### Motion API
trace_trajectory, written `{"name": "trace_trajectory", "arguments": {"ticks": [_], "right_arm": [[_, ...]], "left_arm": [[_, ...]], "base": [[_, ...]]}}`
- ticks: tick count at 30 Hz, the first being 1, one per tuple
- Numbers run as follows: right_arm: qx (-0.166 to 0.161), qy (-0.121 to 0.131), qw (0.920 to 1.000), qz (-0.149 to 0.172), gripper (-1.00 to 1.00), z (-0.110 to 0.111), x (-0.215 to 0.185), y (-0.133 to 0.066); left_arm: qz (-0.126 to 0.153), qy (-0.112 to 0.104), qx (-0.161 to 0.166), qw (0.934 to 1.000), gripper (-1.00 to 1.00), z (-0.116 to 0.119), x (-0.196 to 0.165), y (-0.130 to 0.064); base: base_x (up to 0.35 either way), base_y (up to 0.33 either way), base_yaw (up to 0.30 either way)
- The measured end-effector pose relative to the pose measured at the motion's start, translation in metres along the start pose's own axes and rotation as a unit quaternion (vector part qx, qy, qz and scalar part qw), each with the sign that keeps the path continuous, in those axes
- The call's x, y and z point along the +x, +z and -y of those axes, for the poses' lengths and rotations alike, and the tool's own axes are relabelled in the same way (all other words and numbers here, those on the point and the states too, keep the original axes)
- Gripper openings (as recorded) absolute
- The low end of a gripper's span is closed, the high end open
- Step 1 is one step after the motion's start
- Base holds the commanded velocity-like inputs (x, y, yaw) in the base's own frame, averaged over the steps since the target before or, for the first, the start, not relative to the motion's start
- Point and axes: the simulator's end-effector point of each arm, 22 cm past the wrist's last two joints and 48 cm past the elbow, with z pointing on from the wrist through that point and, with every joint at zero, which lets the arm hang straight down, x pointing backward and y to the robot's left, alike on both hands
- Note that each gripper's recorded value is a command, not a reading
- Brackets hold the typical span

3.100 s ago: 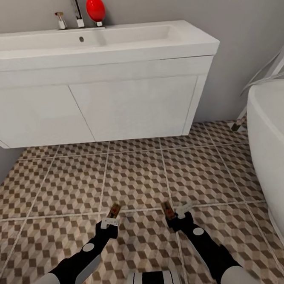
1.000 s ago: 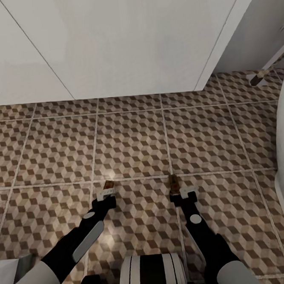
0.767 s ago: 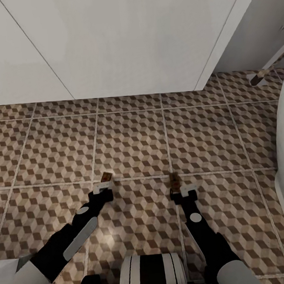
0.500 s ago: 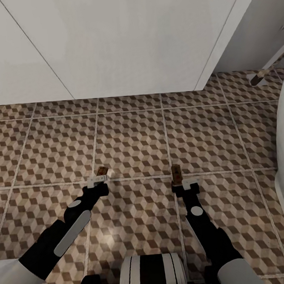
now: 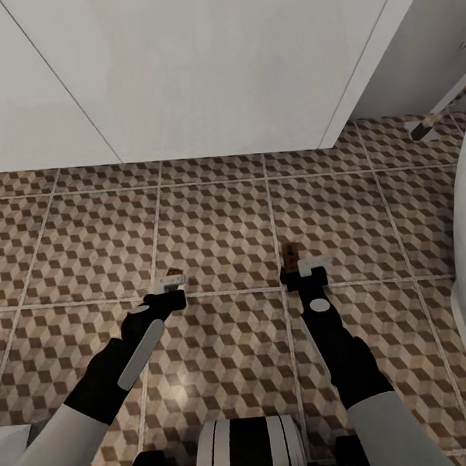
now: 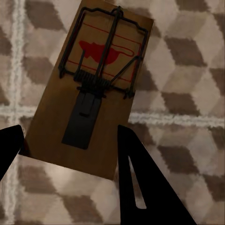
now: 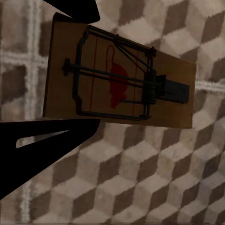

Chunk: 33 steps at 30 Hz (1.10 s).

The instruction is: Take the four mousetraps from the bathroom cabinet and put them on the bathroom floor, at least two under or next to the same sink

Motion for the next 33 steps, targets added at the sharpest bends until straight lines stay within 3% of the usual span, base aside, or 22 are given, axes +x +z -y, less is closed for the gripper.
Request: {"name": "trace_trajectory", "arguments": {"ticks": [3, 8, 13, 17, 20, 22, 27, 29, 33], "right_arm": [[-0.001, 0.004, 1.0, 0.009, -1.0, -0.002, -0.02, 0.006], [-0.005, 0.0, 1.0, 0.004, -1.0, -0.009, -0.03, 0.02], [-0.011, -0.018, 0.9996, -0.021, -1.0, -0.016, -0.028, 0.046], [-0.014, -0.03, 0.999, -0.03, -1.0, -0.018, -0.041, 0.066], [-0.016, -0.031, 0.9989, -0.03, -1.0, -0.019, -0.047, 0.071], [-0.018, -0.029, 0.9991, -0.023, -1.0, -0.022, -0.052, 0.072], [-0.02, -0.027, 0.9993, -0.017, -1.0, -0.023, -0.056, 0.073], [-0.02, -0.028, 0.9993, -0.017, -1.0, -0.023, -0.056, 0.073], [-0.02, -0.028, 0.9993, -0.014, -1.0, -0.023, -0.058, 0.073]], "left_arm": [[-0.012, 0.017, -0.028, 0.9994, -1.0, -0.004, 0.001, 0.017], [-0.059, 0.018, -0.074, 0.9954, -1.0, -0.033, 0.008, 0.051], [-0.068, 0.008, -0.078, 0.9946, -1.0, -0.035, 0.005, 0.068], [-0.037, 0.0, -0.068, 0.997, -1.0, -0.026, -0.018, 0.068], [0.006, -0.004, -0.06, 0.9982, -1.0, -0.023, -0.056, 0.058], [0.052, -0.006, -0.047, 0.9975, -1.0, -0.016, -0.097, 0.042], [0.116, -0.005, -0.021, 0.993, -1.0, 0.004, -0.159, 0.001], [0.125, -0.006, -0.034, 0.9916, -1.0, 0.001, -0.168, -0.007], [0.129, -0.014, -0.113, 0.9851, -1.0, -0.031, -0.171, -0.017]], "base": [[0.0, 0.0, 0.0], [0.0, 0.0, 0.0], [0.0, 0.0, 0.0], [0.0, 0.0, 0.0], [0.0, 0.0, 0.0], [0.0, 0.0, 0.0], [0.0, 0.0, 0.0], [0.0, 0.0, 0.0], [0.0, 0.0, 0.0]]}}
